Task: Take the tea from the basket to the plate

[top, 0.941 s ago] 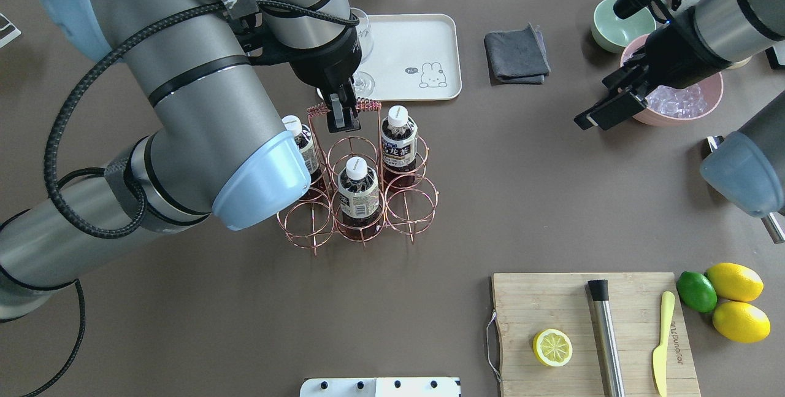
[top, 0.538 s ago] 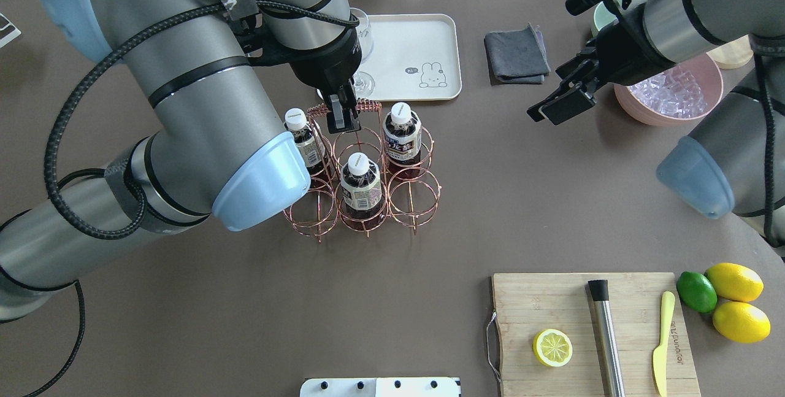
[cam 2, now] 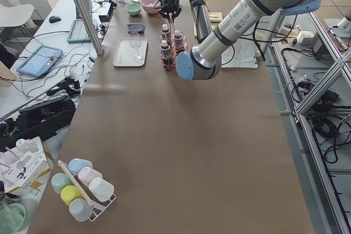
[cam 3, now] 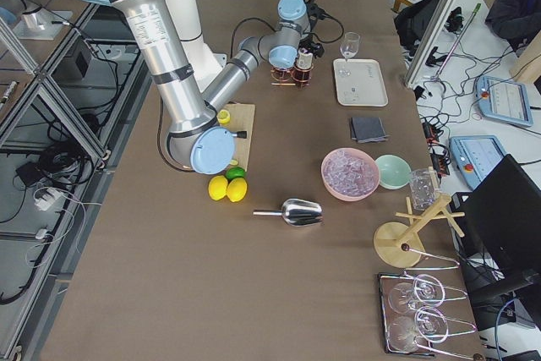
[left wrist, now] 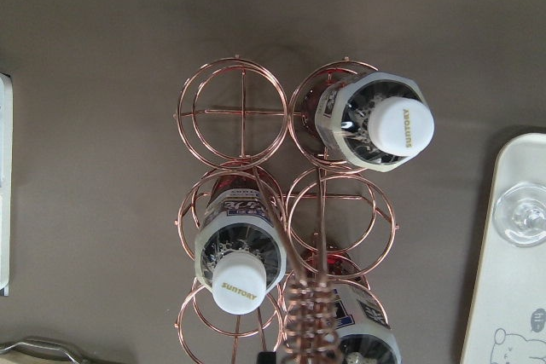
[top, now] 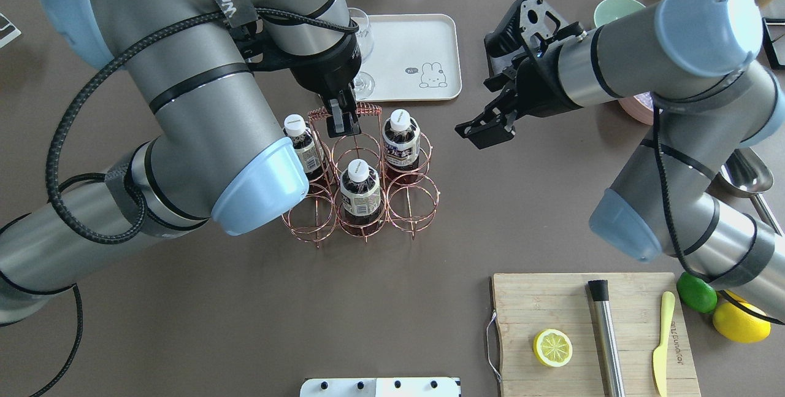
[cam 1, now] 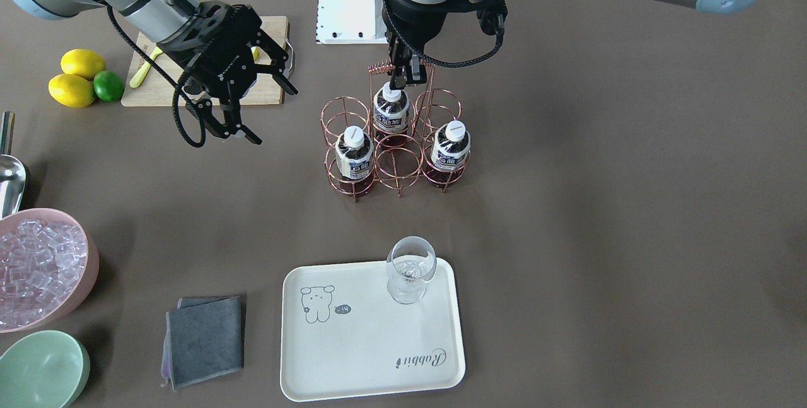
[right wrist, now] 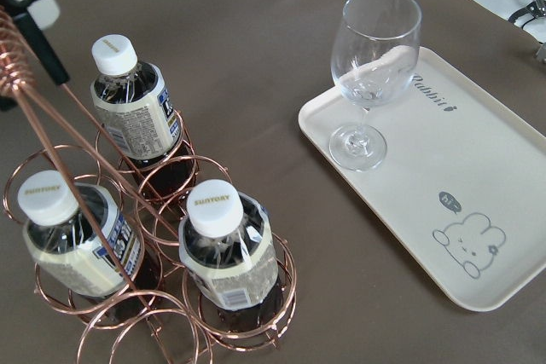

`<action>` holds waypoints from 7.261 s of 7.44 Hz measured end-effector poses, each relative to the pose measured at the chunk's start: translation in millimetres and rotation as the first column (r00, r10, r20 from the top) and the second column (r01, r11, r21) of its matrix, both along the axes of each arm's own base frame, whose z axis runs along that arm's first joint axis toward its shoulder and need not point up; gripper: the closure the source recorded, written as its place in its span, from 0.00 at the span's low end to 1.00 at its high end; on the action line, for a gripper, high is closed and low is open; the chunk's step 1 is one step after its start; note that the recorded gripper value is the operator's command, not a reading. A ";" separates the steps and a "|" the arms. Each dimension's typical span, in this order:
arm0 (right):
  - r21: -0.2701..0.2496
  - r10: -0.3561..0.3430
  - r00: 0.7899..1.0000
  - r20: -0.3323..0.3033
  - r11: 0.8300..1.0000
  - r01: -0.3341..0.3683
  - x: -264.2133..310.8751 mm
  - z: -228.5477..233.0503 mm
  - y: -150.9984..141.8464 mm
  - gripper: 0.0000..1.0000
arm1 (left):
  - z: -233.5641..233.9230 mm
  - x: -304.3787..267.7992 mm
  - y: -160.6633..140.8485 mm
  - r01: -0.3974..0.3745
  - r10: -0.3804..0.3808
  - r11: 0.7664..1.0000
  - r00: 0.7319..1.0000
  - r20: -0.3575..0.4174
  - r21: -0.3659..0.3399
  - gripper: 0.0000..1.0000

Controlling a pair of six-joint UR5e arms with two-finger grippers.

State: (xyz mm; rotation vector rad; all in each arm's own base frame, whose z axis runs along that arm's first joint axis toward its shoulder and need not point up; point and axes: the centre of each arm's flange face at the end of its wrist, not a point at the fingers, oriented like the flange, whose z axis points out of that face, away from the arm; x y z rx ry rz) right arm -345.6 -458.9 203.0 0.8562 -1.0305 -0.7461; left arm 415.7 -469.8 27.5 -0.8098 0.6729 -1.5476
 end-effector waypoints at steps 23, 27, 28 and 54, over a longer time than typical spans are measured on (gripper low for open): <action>0.017 0.017 0.992 0.127 1.000 -0.019 -106.5 -27.6 20.4 0.79 | 15.9 -13.9 11.8 0.006 -0.006 1.000 1.000 -0.010 0.002 1.00; 0.020 0.024 0.992 0.124 0.999 -0.027 -104.9 -25.5 20.6 1.00 | 16.6 -13.3 11.2 0.006 -0.006 1.000 1.000 -0.008 0.001 1.00; 0.022 0.022 0.992 0.123 0.999 -0.025 -103.9 -24.0 21.5 1.00 | 16.5 -13.3 11.2 0.006 -0.006 1.000 1.000 -0.008 0.001 1.00; -0.132 0.177 0.983 0.047 0.977 -0.169 36.0 -119.7 -194.6 1.00 | 18.8 -15.7 6.3 0.012 -0.012 1.000 1.000 -0.004 -0.008 1.00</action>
